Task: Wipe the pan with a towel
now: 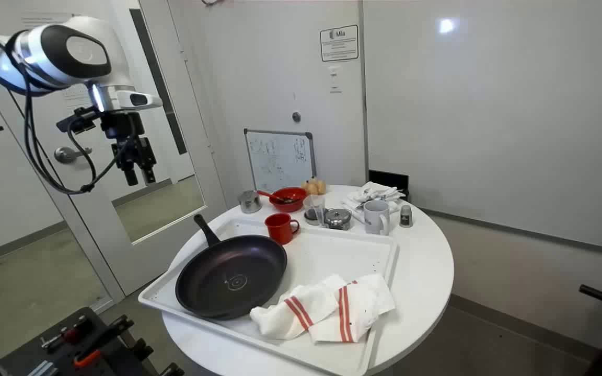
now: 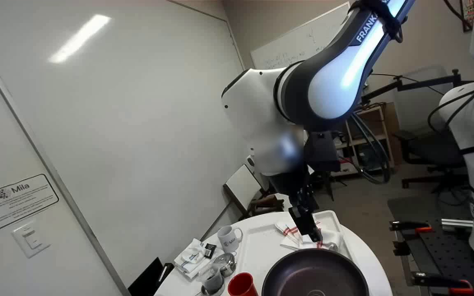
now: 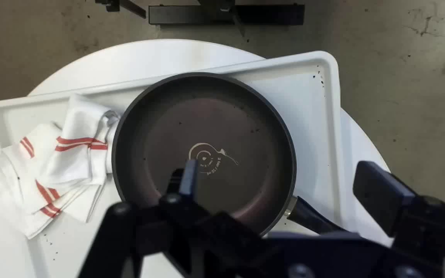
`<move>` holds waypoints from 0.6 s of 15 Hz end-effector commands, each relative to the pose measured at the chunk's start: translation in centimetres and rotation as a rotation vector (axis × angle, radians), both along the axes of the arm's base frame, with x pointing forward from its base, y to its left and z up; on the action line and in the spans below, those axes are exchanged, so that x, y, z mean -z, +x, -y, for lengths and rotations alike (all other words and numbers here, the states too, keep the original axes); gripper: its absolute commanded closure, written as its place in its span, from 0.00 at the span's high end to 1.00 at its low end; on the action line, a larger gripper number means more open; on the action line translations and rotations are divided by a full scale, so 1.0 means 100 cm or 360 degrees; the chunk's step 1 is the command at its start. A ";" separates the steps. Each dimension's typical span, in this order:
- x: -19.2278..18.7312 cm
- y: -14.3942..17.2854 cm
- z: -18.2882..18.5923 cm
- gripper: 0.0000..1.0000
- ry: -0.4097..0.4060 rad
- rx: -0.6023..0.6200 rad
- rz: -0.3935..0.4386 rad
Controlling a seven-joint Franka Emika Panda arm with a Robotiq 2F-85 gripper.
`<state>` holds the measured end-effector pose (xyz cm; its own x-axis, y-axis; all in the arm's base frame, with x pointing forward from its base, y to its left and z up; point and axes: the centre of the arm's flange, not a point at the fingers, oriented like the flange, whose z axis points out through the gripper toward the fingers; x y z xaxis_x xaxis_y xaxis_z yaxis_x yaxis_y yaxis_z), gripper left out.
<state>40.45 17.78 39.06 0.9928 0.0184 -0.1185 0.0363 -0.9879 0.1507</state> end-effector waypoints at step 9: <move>0.000 0.013 0.018 1.00 0.0023 0.0049 0.0005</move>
